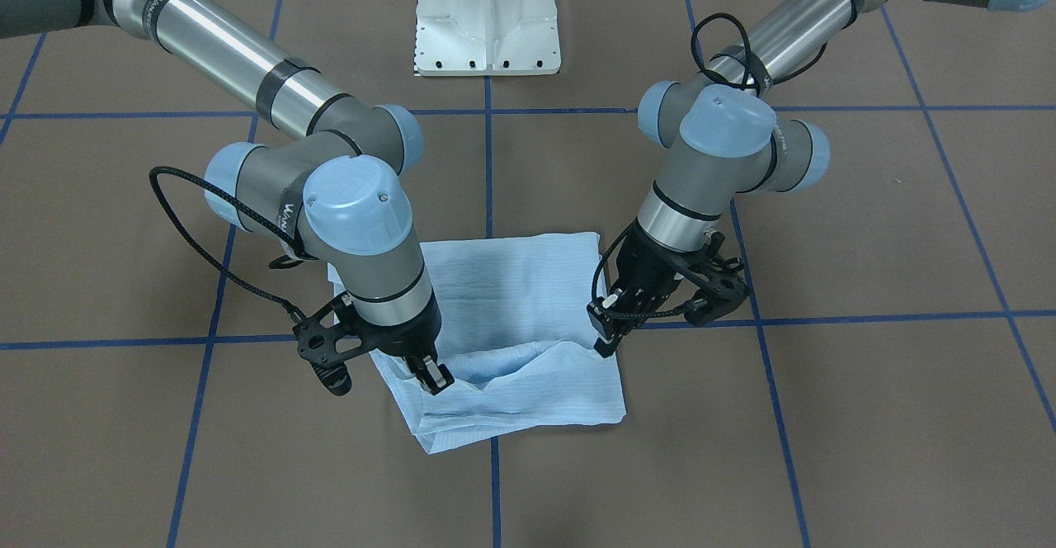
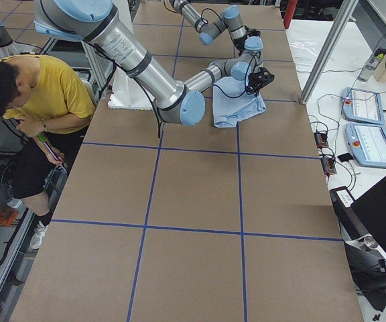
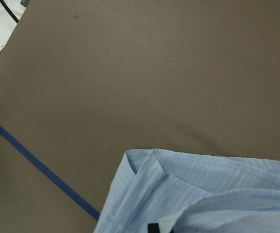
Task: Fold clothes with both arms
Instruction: 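Lift both grippers off the shirt's far corners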
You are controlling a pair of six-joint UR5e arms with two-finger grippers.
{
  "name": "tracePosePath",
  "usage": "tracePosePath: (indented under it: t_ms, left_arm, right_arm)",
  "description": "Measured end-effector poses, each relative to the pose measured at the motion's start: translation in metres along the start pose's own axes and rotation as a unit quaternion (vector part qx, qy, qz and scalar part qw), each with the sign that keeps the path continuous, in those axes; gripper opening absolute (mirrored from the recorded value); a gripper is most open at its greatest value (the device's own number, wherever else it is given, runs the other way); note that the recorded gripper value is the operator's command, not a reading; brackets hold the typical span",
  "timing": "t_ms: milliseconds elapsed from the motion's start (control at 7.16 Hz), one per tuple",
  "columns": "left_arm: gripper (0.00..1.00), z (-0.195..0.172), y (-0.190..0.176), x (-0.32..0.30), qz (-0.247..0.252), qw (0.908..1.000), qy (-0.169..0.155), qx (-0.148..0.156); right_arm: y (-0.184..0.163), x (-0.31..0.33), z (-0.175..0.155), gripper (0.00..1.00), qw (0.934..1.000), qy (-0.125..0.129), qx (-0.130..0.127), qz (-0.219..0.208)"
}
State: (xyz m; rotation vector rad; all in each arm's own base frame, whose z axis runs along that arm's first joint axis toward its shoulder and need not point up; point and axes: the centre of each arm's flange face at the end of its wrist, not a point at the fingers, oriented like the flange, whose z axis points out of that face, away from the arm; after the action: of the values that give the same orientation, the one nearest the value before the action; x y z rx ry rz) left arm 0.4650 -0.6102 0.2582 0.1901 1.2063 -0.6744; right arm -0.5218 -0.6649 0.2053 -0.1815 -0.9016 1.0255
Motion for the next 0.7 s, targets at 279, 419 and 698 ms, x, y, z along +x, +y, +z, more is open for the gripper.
tracePosePath:
  t_ms: [279,419,698]
  left_arm:
    - [0.0,0.022,-0.013,-0.01,0.006,0.9999,0.009,0.005]
    - [0.0,0.029,-0.016,-0.014,0.007,0.9999,0.014,0.006]
    - [0.38,0.034,-0.019,-0.018,0.011,0.9997,0.018,0.008]
  right_arm:
    - [-0.006,-0.011,0.018,0.0,0.9999,-0.01,0.0,-0.004]
    - [-0.009,-0.011,0.027,0.3,0.9999,-0.013,0.0,-0.006]
    - [-0.012,-0.008,0.036,1.0,0.9999,-0.015,0.0,-0.008]
